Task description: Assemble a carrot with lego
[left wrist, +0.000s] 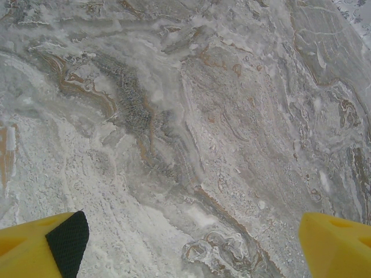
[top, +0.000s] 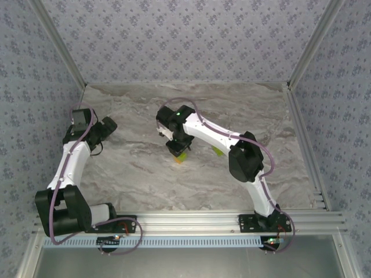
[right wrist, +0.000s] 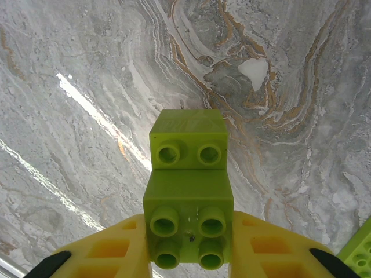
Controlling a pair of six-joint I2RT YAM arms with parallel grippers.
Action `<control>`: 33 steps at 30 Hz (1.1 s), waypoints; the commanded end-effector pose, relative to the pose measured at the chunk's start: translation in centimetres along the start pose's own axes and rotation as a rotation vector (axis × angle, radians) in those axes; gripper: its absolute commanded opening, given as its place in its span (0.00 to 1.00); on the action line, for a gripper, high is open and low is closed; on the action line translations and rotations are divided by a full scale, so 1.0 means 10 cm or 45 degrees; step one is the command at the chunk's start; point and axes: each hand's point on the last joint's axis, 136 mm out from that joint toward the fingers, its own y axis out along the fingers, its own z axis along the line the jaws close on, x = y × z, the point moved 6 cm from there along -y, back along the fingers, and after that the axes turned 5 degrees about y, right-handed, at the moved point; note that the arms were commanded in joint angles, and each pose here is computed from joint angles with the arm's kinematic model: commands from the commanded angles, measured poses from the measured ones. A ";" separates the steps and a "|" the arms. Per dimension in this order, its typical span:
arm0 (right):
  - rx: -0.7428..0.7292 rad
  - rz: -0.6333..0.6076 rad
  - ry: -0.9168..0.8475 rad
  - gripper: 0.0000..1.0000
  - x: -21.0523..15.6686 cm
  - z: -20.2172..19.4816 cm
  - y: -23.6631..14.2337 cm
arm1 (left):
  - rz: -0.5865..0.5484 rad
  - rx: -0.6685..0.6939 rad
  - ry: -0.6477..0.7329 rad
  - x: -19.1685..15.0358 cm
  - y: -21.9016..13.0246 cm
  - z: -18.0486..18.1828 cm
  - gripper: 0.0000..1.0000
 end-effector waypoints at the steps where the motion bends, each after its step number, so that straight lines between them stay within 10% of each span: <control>1: -0.017 0.358 -0.033 0.32 -0.35 0.06 0.56 | -0.027 -0.010 -0.007 0.07 -0.07 -0.02 0.95; 13: 0.035 0.463 -0.065 0.31 -0.46 0.13 0.83 | -0.025 -0.010 -0.007 0.06 -0.06 -0.02 0.95; 25: -0.005 -0.043 0.034 0.31 0.11 -0.01 -0.31 | -0.028 -0.011 -0.006 0.07 -0.08 -0.02 0.95; 33: -0.037 -0.026 0.022 0.31 0.05 0.00 -0.42 | -0.027 -0.010 -0.007 0.07 -0.08 -0.02 0.95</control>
